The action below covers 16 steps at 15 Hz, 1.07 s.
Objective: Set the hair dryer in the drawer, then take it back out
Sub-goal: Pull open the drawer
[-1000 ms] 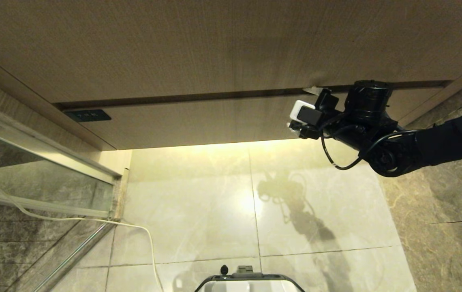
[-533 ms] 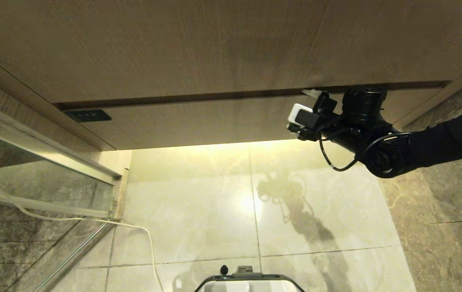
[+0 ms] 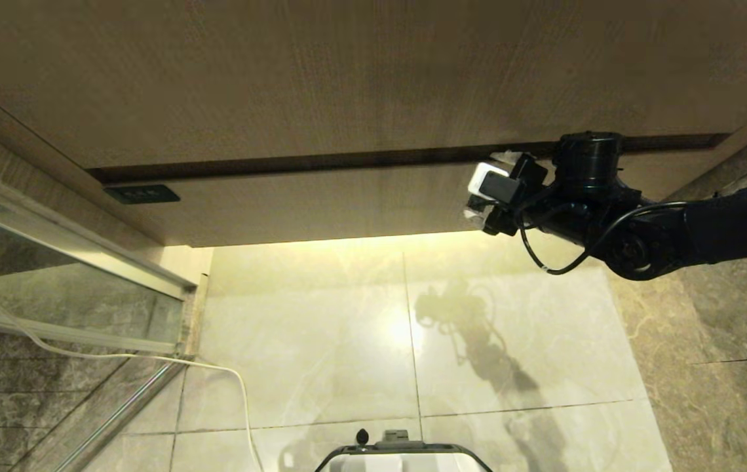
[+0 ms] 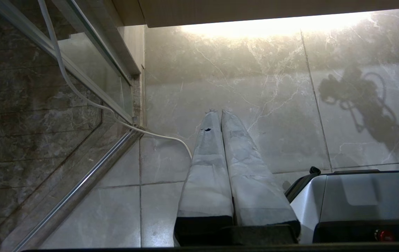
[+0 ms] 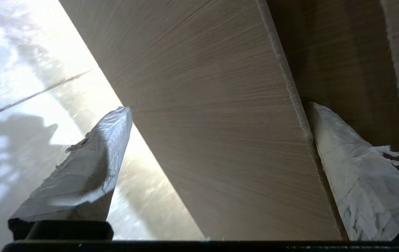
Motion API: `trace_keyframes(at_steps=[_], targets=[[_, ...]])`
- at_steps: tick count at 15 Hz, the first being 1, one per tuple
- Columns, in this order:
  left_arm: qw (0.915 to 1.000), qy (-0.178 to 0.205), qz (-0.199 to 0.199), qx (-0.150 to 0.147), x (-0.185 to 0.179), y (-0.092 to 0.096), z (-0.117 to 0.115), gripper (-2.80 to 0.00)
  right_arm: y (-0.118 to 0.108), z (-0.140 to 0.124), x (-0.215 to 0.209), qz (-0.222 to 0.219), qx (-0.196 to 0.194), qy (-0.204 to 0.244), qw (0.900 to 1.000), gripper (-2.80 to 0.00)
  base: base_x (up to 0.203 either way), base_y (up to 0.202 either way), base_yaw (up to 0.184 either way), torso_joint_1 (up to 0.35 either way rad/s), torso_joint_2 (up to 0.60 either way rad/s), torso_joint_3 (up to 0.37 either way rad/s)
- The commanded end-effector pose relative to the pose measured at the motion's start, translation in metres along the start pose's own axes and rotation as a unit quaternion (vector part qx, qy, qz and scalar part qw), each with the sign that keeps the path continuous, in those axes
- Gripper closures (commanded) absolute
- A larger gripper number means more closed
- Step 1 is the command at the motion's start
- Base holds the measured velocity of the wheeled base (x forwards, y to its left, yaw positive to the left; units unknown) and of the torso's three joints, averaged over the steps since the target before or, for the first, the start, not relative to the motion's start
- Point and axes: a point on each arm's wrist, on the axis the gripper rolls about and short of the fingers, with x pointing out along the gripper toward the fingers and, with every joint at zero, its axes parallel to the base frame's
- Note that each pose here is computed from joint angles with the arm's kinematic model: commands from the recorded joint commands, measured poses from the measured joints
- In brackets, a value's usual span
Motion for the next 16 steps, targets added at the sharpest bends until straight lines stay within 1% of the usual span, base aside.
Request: trace_keyframes(at_steps=[1,2,5,9,11,13,14,16], targets=[[1.0,0.001,0.0,0.0,0.0,0.0,0.0,0.0,0.002,-0.004,0.0,0.005,0.006,0.013,1.0,-2.8,0.0,0.0,0.0,0.0,0.0,0.0],[1.0,0.001,0.0,0.0,0.0,0.0,0.0,0.0,0.002,-0.004,-0.001,0.004,0.013,0.014,1.0,-2.8,0.0,0.0,0.0,0.0,0.0,0.0],[1.0,0.001,0.0,0.0,0.0,0.0,0.0,0.0,0.005,-0.005,-0.005,0.016,0.017,0.021,0.999,-2.8,0.0,0.0,0.0,0.0,0.0,0.0],[1.0,0.001,0.0,0.0,0.0,0.0,0.0,0.0,0.011,-0.008,-0.024,0.033,0.028,0.032,0.999,-2.8,0.0,0.0,0.0,0.0,0.0,0.0],[1.0,0.001,0.0,0.0,0.0,0.0,0.0,0.0,0.009,-0.007,-0.031,0.032,0.029,0.032,0.999,-2.8,0.0,0.0,0.0,0.0,0.0,0.0],[1.0,0.001,0.0,0.0,0.0,0.0,0.0,0.0,0.007,-0.006,-0.035,0.021,0.028,0.055,0.998,-2.8,0.0,0.0,0.0,0.0,0.0,0.0],[1.0,0.001,0.0,0.0,0.0,0.0,0.0,0.0,0.007,-0.006,-0.038,0.021,0.029,0.059,0.998,-2.8,0.0,0.0,0.0,0.0,0.0,0.0],[1.0,0.001,0.0,0.0,0.0,0.0,0.0,0.0,0.009,-0.007,-0.055,0.034,0.04,0.07,0.996,-2.8,0.0,0.0,0.0,0.0,0.0,0.0]])
